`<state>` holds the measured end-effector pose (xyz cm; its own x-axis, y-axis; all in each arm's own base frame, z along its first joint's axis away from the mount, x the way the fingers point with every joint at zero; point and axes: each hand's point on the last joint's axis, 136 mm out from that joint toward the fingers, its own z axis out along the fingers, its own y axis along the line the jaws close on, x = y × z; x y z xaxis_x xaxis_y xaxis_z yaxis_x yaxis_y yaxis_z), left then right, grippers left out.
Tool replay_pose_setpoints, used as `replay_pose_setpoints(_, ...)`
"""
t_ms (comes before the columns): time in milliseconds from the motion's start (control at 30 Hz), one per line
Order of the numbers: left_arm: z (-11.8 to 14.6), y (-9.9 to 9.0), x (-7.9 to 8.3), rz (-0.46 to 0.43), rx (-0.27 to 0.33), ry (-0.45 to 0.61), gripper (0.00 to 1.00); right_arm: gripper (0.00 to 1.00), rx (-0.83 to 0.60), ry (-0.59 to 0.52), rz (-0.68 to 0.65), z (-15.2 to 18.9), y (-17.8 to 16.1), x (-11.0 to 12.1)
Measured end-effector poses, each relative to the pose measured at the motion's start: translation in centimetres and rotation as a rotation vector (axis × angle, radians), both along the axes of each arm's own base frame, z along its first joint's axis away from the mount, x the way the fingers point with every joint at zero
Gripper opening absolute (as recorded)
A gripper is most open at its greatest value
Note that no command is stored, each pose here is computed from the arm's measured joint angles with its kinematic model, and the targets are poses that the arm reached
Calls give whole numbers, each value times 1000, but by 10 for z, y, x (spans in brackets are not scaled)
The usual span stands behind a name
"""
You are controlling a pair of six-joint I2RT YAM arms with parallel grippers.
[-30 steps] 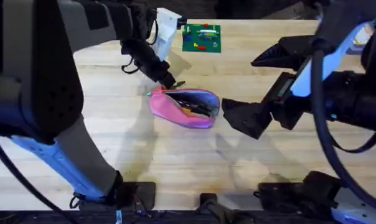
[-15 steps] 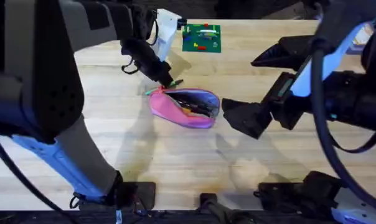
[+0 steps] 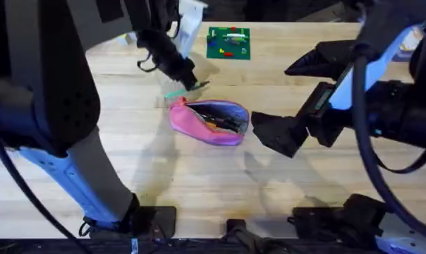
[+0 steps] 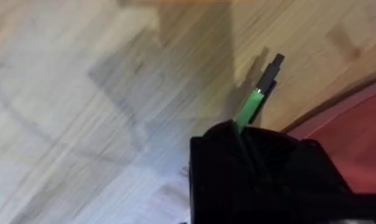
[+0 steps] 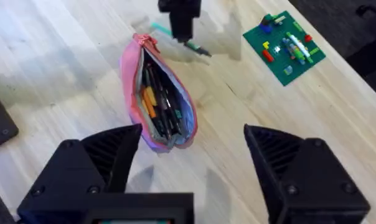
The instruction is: Unzip the bag, pick up the pens from the table one at a time and place them inside, then zip the bag closed.
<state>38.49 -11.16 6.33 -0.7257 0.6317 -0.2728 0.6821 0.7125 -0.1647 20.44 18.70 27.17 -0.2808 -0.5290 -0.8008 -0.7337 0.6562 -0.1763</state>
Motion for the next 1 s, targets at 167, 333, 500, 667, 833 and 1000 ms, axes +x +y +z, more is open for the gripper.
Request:
replay_pose_setpoints(167,29,-4,17,-2,-9,-53,43,998,0,0,0,0,0,0)
replay_pose_setpoints(333,47,-5,24,-2,-13,-77,43,998,0,0,0,0,0,0)
replay_pose_setpoints(500,49,-7,22,-8,-11,-68,43,998,0,0,0,0,0,0)
replay_pose_setpoints(667,53,-21,14,-45,-9,-67,43,998,0,0,0,0,0,0)
replay_pose_setpoints(833,76,-39,5,-95,-4,-125,42,998,0,0,0,0,0,0)
replay_pose_setpoints(1000,109,-51,-6,-131,-20,-200,42,998,0,0,0,0,0,0)
